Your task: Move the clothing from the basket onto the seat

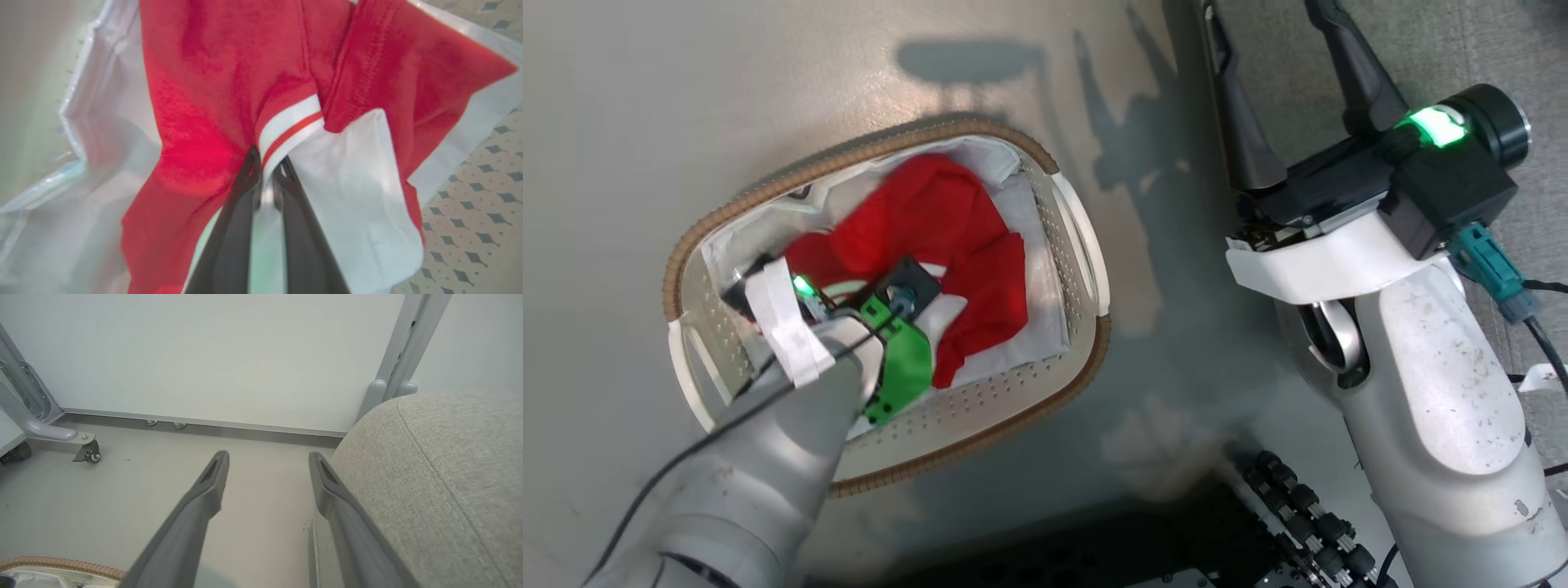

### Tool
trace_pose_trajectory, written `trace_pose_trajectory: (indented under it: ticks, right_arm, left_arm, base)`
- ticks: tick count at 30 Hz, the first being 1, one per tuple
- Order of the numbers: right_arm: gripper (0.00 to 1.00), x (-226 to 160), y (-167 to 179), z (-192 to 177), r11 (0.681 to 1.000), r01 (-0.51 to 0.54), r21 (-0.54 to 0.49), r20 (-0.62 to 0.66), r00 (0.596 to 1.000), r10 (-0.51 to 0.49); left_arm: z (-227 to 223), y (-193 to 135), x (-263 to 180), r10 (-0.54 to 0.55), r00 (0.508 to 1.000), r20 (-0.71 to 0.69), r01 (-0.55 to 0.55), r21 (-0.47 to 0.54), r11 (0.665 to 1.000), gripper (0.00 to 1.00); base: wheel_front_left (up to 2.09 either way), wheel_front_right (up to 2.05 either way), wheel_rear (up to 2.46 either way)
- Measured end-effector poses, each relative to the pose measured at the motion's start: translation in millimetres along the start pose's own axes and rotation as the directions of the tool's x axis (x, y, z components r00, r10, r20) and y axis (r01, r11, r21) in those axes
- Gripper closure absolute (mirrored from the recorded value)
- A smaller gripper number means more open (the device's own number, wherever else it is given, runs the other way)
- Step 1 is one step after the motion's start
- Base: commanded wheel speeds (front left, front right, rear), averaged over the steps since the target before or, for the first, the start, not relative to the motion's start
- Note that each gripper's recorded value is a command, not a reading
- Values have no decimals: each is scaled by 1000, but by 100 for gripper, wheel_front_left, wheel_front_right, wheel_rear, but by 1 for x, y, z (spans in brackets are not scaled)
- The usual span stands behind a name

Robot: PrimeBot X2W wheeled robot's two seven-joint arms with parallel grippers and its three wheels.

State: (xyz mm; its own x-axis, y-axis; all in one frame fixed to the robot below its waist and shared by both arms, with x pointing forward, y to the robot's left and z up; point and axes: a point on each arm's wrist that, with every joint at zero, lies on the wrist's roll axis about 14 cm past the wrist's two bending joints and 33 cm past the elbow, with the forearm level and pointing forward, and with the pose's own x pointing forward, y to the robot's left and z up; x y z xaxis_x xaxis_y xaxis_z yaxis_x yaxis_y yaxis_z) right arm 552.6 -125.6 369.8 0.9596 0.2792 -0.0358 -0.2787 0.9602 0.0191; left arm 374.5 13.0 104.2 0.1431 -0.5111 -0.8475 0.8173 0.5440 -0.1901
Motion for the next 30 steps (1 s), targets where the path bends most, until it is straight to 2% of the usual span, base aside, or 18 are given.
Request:
trace_pose_trajectory:
  ticks: [3, 11, 15, 23, 30]
  right_arm:
    - [0, -2, -1, 10, 1000, 2, -3, 9, 1000, -2]
    - [0, -19, 3, 35, 1000, 6, -7, 6, 1000, -6]
    - [0, -34, 13, 47, 1000, -8, -2, 0, 1000, 8]
    - [0, -69, 31, 74, 1000, -24, 19, 11, 1000, 24]
    - [0, -96, 49, 97, 999, -43, 27, 42, 998, 42]
  left_arm:
    - [4, -14, -10, -6, 999, 48, 8, -36, 999, 100]
    - [44, -24, -45, 57, 978, 200, -26, -156, 987, 100]
    - [79, -26, -70, 114, 940, 321, -37, -238, 971, 100]
    - [122, -20, -144, 273, 812, 515, -118, -314, 942, 100]
    - [167, -20, -225, 358, 626, 693, -193, -307, 932, 100]
  base:
    - [0, 0, 0]
    - [0, 0, 0]
    - [0, 0, 0]
    - [0, 0, 0]
    - [0, 0, 0]
